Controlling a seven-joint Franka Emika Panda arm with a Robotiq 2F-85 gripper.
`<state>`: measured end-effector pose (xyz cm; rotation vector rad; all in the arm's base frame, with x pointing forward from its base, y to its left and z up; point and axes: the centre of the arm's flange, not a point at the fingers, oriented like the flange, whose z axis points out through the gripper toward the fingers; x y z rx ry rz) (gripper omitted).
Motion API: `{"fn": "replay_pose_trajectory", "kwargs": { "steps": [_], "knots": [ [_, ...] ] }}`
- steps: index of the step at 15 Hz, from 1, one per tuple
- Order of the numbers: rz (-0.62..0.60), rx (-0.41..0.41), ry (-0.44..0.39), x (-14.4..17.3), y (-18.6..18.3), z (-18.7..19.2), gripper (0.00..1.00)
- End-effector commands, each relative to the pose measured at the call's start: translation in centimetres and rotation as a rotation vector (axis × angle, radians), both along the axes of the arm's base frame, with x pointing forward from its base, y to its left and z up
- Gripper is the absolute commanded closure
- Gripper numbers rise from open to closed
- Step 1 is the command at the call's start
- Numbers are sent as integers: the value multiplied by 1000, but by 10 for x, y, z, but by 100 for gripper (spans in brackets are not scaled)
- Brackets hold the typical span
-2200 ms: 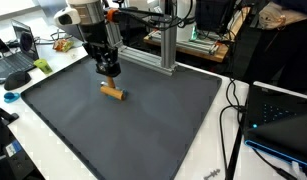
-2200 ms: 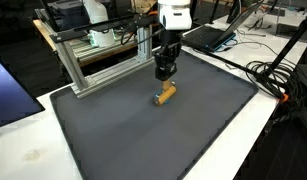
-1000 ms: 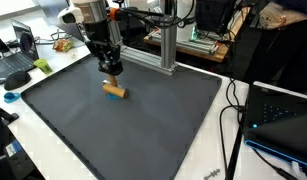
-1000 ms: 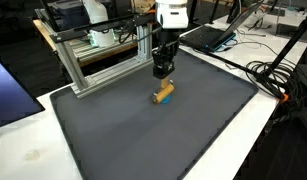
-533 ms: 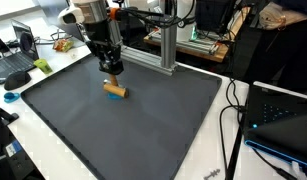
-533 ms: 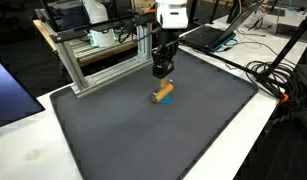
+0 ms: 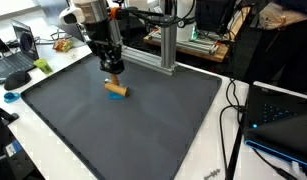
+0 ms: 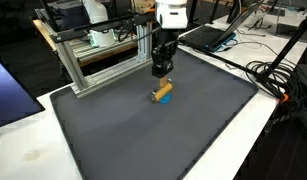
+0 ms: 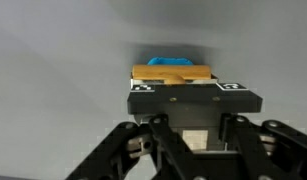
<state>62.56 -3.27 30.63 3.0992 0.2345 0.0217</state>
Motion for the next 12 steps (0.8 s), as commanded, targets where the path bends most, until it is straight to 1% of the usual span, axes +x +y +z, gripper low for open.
{"fn": "replay_pose_trajectory", "kwargs": {
  "steps": [1,7,9,12],
  "knots": [
    [5,-9,148,-28,6,-43,78],
    [12,-5,167,-30,9,-42,78],
    [13,-7,190,-34,10,-46,78],
    [7,-9,202,-35,12,-41,78]
  ]
}}
